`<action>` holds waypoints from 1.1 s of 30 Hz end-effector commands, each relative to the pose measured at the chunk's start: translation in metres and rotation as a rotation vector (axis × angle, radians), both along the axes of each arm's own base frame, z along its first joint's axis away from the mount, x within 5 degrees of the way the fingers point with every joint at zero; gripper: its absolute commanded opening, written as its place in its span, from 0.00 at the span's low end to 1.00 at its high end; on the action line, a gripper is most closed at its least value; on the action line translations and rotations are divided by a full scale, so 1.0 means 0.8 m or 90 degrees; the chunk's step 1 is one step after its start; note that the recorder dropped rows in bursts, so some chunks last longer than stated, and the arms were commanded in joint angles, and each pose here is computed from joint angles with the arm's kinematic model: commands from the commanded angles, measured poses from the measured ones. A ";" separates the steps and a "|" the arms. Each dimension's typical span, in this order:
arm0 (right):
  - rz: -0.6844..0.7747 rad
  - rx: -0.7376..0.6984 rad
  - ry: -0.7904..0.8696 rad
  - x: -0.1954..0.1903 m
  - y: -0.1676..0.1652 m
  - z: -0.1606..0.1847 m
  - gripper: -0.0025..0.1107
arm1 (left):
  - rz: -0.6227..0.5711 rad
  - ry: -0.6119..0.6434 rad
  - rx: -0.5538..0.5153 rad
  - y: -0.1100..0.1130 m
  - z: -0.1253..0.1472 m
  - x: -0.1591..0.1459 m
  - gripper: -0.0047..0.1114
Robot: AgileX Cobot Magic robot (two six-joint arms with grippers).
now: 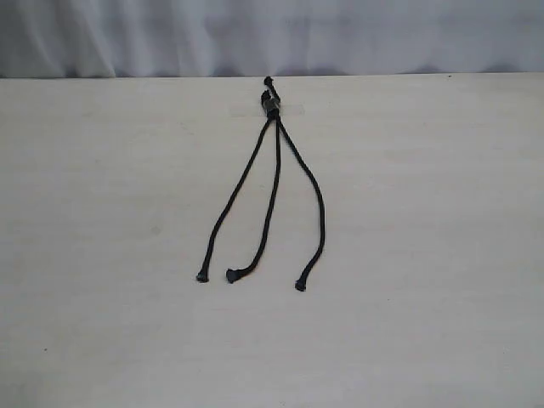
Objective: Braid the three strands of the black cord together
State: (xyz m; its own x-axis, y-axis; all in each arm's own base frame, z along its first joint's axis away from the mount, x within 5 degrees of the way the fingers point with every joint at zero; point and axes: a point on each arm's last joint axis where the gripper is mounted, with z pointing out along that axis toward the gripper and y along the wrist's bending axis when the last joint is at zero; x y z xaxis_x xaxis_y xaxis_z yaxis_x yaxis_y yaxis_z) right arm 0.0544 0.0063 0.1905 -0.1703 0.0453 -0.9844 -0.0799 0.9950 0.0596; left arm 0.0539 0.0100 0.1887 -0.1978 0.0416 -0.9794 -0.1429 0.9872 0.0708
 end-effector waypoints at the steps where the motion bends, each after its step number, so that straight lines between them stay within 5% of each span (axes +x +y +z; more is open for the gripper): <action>1: -0.002 0.002 0.003 0.001 0.000 -0.001 0.06 | -0.001 -0.002 -0.002 0.000 -0.001 0.000 0.04; 8: -0.003 0.003 -0.004 0.001 0.000 0.000 0.06 | -0.006 -0.034 -0.012 -0.001 0.005 0.001 0.04; 12: -0.010 0.147 -0.067 0.002 0.001 0.014 0.06 | -0.016 -0.190 -0.173 -0.005 0.029 0.003 0.04; 16: -0.044 0.278 -0.161 0.002 -0.007 0.032 0.06 | -0.002 -0.332 -0.251 0.001 0.051 -0.002 0.04; 20: -0.081 0.285 -0.258 -0.001 -0.016 0.047 0.06 | 0.001 -0.437 -0.277 0.006 0.067 -0.009 0.04; 24: -0.067 0.213 -0.298 -0.005 -0.015 0.066 0.06 | -0.017 -0.504 -0.208 0.004 0.079 -0.015 0.04; 27: -0.060 0.209 -0.274 0.000 -0.013 0.085 0.06 | -0.025 -0.490 -0.196 0.001 0.091 -0.014 0.04; 33: -0.047 0.154 -0.056 0.058 -0.002 0.101 0.06 | -0.019 -0.274 -0.197 0.000 0.109 0.027 0.04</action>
